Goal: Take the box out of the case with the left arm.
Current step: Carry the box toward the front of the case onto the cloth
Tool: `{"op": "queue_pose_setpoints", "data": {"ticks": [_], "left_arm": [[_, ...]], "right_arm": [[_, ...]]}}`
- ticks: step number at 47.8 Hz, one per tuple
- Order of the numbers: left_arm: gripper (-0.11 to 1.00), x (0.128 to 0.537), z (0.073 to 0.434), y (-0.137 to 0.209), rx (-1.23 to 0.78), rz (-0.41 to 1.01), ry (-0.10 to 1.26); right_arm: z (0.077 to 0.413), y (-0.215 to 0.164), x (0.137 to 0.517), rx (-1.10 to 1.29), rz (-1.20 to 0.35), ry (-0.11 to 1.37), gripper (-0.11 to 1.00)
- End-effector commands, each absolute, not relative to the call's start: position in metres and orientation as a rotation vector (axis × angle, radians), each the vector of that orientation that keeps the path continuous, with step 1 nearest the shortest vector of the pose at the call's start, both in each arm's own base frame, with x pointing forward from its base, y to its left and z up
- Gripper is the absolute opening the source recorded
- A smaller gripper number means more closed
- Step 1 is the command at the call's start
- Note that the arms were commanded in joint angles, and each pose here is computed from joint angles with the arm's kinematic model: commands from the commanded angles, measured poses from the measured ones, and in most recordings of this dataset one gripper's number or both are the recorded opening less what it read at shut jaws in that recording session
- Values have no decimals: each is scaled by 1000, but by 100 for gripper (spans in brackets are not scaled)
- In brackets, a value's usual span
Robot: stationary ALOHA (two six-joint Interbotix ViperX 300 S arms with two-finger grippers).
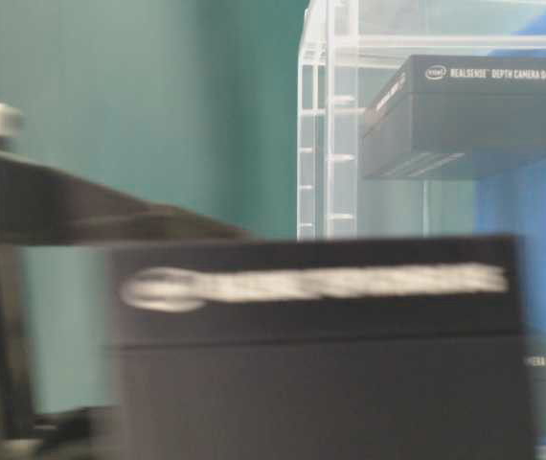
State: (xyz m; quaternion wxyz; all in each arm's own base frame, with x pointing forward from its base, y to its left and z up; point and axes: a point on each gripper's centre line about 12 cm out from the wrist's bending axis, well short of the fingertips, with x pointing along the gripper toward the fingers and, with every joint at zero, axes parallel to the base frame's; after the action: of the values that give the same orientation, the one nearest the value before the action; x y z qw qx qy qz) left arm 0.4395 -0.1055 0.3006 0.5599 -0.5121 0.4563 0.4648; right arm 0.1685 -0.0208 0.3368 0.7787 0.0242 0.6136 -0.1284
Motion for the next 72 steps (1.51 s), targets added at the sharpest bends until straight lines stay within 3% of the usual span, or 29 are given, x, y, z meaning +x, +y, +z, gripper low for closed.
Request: {"op": "queue_pose_setpoints", "data": {"ticks": [1, 18, 28, 41, 66, 72], "left_arm": [[62, 431, 314, -103, -1240, 1040, 1022], [62, 447, 229, -107, -1245, 987, 1005], [62, 449, 198, -110, -1230, 991, 1028], [62, 445, 175, -110, -1250, 941, 1012], [63, 444, 176, -112, -1256, 913, 1009], [87, 445, 179, -113, -1265, 908, 1008]], "right_arm": [[341, -21, 169, 54, -279, 1313, 0], [340, -21, 169, 54, -279, 1314, 0], [340, -21, 169, 54, -279, 1313, 0], [340, -21, 169, 54, -279, 1311, 0], [340, -21, 169, 56, -281, 1314, 0], [340, -21, 169, 56, -281, 1314, 0]]}}
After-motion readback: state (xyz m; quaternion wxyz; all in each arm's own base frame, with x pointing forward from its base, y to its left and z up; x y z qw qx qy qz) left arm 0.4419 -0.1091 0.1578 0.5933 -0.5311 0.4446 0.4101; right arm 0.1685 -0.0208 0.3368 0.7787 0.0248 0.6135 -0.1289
